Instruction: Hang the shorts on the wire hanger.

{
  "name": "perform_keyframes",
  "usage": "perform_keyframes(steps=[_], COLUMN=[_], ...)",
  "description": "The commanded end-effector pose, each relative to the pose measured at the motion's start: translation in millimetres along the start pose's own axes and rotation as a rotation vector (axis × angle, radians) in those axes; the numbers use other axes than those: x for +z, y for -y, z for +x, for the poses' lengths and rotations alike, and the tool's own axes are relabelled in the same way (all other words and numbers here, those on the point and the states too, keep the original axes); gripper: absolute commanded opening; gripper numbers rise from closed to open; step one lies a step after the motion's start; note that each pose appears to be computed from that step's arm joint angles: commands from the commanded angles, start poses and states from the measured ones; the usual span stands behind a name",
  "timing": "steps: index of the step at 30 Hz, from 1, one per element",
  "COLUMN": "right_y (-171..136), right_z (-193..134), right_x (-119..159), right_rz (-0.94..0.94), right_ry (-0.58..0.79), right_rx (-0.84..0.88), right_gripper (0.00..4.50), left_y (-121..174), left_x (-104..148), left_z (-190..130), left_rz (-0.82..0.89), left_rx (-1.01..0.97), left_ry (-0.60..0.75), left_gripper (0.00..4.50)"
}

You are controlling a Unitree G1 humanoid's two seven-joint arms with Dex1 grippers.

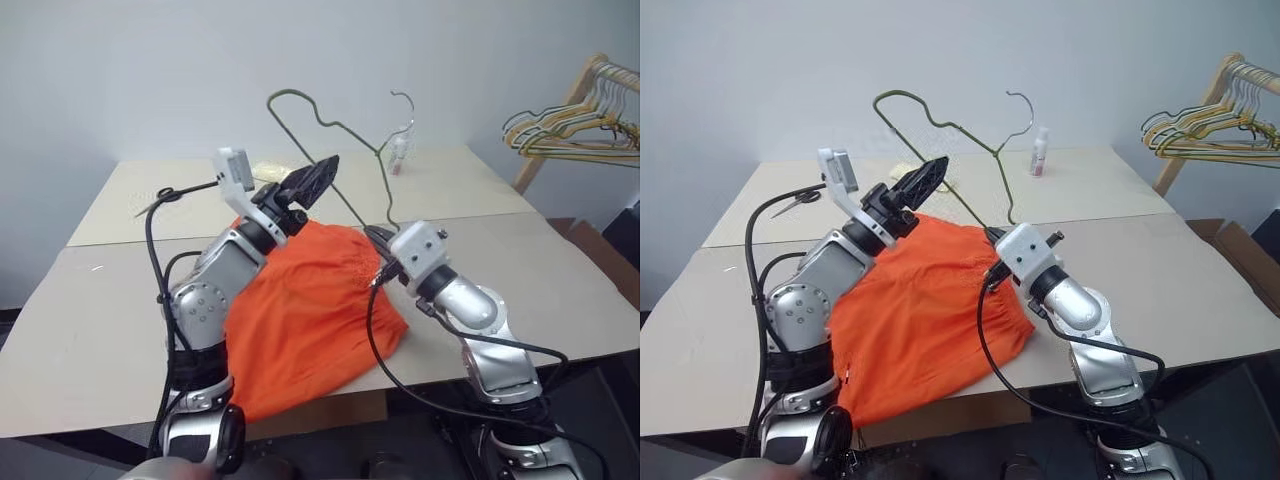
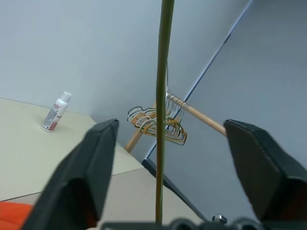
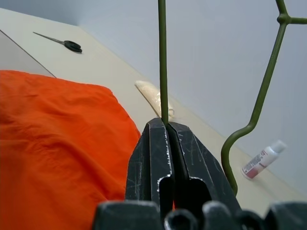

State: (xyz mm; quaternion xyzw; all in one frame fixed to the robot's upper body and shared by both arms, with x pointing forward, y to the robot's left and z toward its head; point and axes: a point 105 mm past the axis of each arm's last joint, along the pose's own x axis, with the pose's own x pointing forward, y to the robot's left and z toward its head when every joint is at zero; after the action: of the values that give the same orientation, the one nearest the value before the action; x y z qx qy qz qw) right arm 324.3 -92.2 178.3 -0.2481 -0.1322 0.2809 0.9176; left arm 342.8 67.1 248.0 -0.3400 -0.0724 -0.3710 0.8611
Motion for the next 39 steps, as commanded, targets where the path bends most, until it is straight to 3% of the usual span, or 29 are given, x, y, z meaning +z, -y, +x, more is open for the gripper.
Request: perform_keyframes(steps=[1,8,9,13,16,21,26,34,39], right_y=[6.8,10.1,11.0,9.2,3.7,5.7,18.2,22.3,24.0], right_z=[-1.5,-4.2,-4.1,-4.4,-5.6,-10.4,-31.9,-74.7,-69.2], right_x=[11.0,8.3,8.4,9.4,9.6,16.8,23.3,9.2,13.9], right_rz=[-0.034,-0.063,-0.068,-0.141,-0.161,-0.158,0.170,0.523,0.617], right_ry=[0.049,0.039,0.039,0.042,0.041,0.068,0.092,-0.125,-0.112], right_rx=[-0.032,-0.036,-0.039,-0.029,0.013,0.054,0.193,0.633,0.760], right_gripper=[0.00,0.00,0.00,0.00,0.80,2.55,4.38,4.45,4.45], left_y=[10.0,5.3,4.6,2.6,12.7,16.2,15.3,43.5,45.3], left_x=[11.6,9.7,9.4,5.7,4.0,17.2,40.7,81.3,85.6], left_z=[7.4,9.9,10.2,11.1,8.6,3.5,-7.1,-52.2,-63.2], left_rz=[0.018,0.050,0.049,0.039,0.133,0.270,0.328,0.296,0.267], left_rx=[-0.023,0.014,0.016,0.012,-0.058,-0.137,-0.254,-0.679,-0.787], left_ry=[0.051,0.054,0.056,0.042,0.022,0.058,0.085,0.108,0.076], left_gripper=[2.58,0.12,0.02,0.02,0.00,0.00,0.00,0.00,0.00])
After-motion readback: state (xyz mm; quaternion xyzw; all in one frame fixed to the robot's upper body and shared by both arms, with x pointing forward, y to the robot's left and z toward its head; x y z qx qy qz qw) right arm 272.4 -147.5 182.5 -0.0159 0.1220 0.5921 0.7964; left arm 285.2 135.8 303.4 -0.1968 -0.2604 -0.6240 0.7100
